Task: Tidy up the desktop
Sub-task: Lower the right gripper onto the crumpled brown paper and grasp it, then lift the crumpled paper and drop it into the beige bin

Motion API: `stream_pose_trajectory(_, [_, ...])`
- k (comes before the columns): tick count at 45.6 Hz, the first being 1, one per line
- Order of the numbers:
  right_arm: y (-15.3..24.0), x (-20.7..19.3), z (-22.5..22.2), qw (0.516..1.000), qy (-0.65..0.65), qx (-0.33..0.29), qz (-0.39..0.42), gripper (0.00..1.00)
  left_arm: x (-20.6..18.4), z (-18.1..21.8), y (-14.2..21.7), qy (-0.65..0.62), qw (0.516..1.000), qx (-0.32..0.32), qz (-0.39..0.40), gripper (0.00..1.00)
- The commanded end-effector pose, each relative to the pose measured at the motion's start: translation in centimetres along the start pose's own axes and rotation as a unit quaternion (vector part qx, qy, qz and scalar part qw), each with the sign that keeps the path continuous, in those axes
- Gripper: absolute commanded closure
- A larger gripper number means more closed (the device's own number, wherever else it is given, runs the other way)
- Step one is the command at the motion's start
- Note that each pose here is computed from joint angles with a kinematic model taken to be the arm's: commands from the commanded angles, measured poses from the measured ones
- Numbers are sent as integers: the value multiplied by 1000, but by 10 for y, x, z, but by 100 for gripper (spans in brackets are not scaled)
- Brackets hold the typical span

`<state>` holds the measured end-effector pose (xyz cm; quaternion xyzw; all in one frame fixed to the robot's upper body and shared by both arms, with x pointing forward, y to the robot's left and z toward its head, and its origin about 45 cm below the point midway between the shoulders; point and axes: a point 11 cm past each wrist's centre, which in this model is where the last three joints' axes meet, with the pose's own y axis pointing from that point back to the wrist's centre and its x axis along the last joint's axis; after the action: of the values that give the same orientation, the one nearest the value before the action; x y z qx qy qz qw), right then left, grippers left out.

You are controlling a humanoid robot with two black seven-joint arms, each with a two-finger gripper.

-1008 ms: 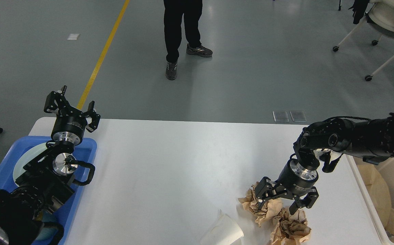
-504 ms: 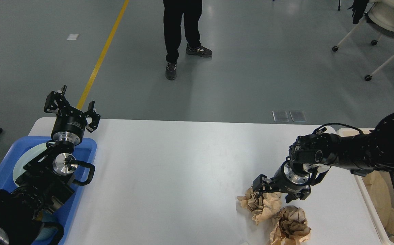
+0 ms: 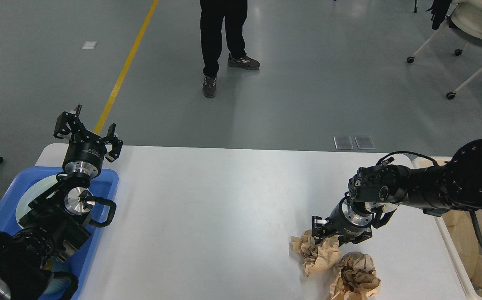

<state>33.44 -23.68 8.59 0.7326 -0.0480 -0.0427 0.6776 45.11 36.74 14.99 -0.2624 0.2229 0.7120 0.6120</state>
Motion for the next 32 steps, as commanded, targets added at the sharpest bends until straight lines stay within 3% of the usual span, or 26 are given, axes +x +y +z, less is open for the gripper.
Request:
stream_pose_trajectory(1, [11,9,-1,1000,0,2,8,100,0,0,0,0,1000,0,0,4])
stream_pose_trajectory(17, [124,64,-3,996,-15,42,72,100,0,0,0,0,1000,0,0,4])
stream_pose_trajectory(32, [300,103,5,977,-25,120,176,100,0,0,0,0,1000,0,0,4])
